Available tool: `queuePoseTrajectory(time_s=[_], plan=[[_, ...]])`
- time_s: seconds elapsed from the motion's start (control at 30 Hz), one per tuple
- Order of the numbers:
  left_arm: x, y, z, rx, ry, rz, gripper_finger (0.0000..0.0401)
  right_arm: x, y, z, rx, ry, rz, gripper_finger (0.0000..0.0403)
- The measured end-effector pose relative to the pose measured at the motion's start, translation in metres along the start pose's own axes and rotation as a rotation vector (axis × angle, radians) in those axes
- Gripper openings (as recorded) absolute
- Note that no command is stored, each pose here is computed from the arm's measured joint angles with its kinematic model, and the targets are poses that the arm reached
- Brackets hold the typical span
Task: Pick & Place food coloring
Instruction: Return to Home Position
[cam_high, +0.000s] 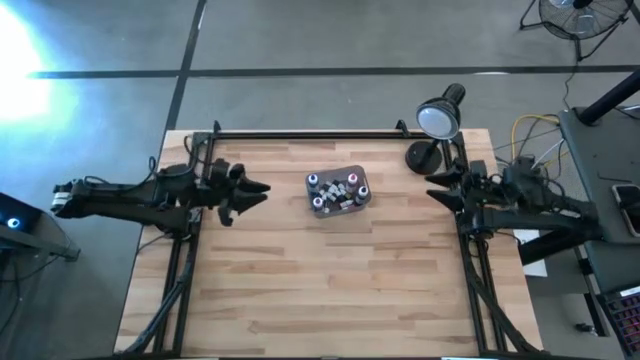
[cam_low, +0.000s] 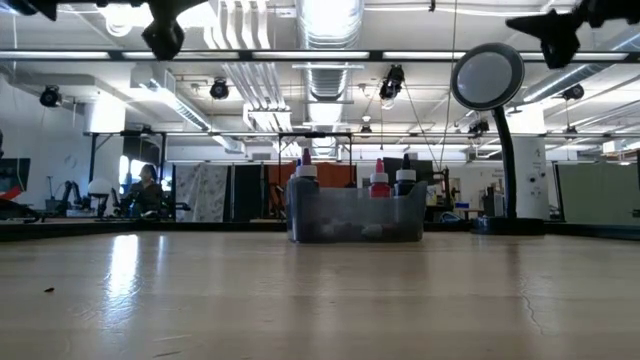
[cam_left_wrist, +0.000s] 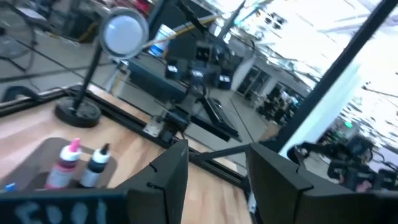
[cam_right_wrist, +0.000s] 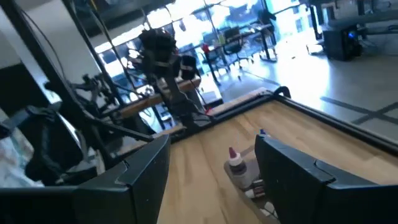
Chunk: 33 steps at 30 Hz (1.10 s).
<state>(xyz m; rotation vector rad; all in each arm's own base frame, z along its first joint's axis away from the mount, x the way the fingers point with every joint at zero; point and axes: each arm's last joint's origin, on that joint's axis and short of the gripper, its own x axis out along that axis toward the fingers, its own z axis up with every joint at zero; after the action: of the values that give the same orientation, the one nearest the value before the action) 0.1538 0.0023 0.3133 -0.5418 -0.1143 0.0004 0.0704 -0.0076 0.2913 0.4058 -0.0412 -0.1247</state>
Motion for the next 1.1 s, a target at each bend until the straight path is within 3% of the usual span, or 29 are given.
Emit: queuePoseTrajectory(time_s=[0.17,0.6,0.83,0.93,1.03,1.1], plan=[[-0.018,0.011,-0.015,-0.010,-0.022,0.020,0.0138,-0.015,-0.013,-0.027,0.048,-0.047,0.007,0.0228],[-0.039,0.036,-0.057,-0.044,0.008,0.045,0.0138,0.018,-0.037,-0.087,0.039,0.306,-0.156,0.0228],[-0.043,0.064,-0.101,-0.038,0.133,0.137,0.0138,0.020,-0.053,-0.127,0.029,0.421,-0.194,0.0228],[-0.051,0.079,-0.127,-0.035,0.189,0.175,0.0138,0.016,-0.047,-0.119,0.032,0.366,-0.141,0.0228],[-0.059,0.087,-0.140,-0.029,0.343,0.257,0.0138,0.010,-0.044,-0.112,0.035,0.286,-0.095,0.0228],[-0.059,0.085,-0.140,-0.033,0.368,0.212,0.0138,0.010,-0.042,-0.109,0.036,0.261,-0.081,0.0228]])
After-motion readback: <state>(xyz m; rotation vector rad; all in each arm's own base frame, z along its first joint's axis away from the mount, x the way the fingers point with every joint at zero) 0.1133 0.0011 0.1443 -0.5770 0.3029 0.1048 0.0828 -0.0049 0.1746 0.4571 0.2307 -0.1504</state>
